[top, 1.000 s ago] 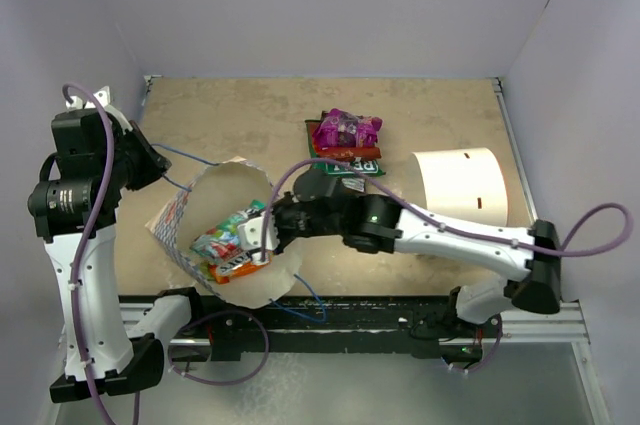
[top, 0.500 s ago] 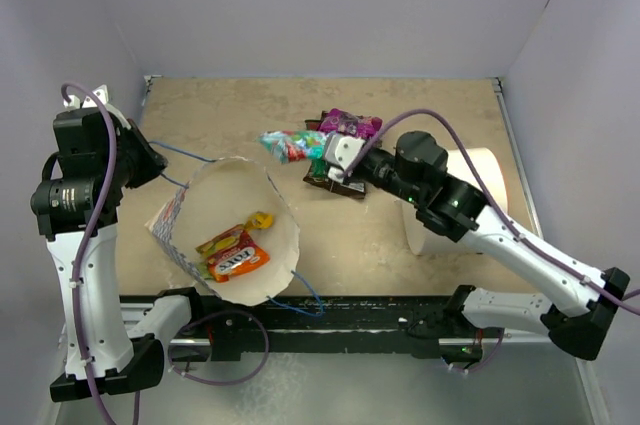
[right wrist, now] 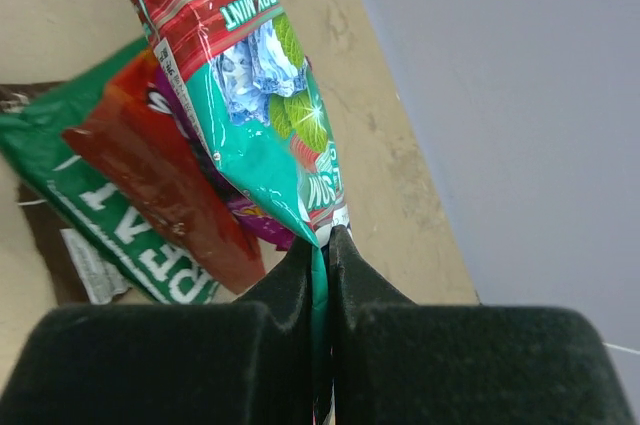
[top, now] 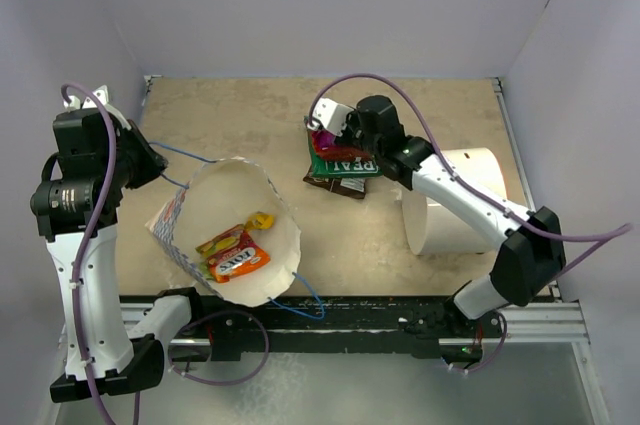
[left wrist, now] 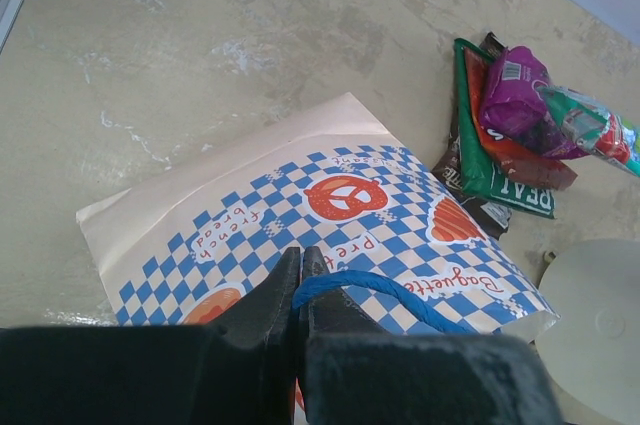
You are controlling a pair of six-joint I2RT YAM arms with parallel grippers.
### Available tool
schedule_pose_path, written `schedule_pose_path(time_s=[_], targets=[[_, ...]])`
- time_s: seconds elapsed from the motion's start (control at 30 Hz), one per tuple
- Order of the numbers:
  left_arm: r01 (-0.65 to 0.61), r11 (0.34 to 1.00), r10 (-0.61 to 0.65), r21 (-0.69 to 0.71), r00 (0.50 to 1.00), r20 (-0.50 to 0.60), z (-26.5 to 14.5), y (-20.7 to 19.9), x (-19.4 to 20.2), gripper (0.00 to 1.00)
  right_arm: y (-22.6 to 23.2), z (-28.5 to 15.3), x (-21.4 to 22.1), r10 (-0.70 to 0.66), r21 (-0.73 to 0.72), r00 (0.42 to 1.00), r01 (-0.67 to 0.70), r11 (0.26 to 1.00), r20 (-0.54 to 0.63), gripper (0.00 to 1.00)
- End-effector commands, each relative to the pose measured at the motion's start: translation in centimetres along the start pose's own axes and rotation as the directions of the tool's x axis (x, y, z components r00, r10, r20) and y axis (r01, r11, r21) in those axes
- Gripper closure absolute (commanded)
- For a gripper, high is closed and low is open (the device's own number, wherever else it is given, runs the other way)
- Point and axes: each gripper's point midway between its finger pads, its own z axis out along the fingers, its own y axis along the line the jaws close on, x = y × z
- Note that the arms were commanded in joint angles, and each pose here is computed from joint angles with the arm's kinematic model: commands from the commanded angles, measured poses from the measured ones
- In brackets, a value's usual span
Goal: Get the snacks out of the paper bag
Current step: Place the snack at the center of the board.
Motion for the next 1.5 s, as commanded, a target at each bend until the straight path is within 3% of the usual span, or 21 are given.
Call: schedule_pose_path(time_s=[0.0,0.27,0.57,0.83,1.2,1.33,1.47], targets=[[-0.005,1.000,0.005,0.026,1.000,0.028,0.0,-0.6,-0.7,1.00,-4.9,0.3,-1.6,-0.056,0.174,0.998,0.050,0.984,0.025,1.00],[-0.009,1.000,0.008,0.028,1.000,0.026,0.2,-0.8,-1.1,1.00,-4.4,2.2,-1.1,-0.088,0.194,0.993,0.070,0.978,0.082,1.00],[-0.002,0.999,0.002,0.044,1.000,0.007,0.9,-1.1,-1.1,1.00,-2.6,4.1,1.2,-0.180,0.228,0.981,0.161,0.960,0.069,1.00],[-0.005,0.999,0.005,0.034,1.000,0.005,1.1,-0.9,-1.0,1.00,-0.3,4.2,1.8,-0.190,0.150,0.977,0.174,0.973,0.094,1.00],[-0.007,1.000,0.007,0.028,1.000,0.003,1.1,-0.7,-0.8,1.00,3.5,3.8,6.0,-0.196,0.044,0.981,0.195,0.980,0.011,0.99],[-0.006,0.999,0.006,0.033,1.000,-0.001,1.3,-0.9,-0.7,1.00,4.0,3.8,6.1,-0.207,0.012,0.978,0.206,0.978,0.009,0.93],[-0.006,0.999,0.006,0.033,1.000,-0.002,1.3,-0.8,-0.7,1.00,4.8,3.6,6.1,-0.203,-0.032,0.979,0.204,0.978,0.019,0.75]])
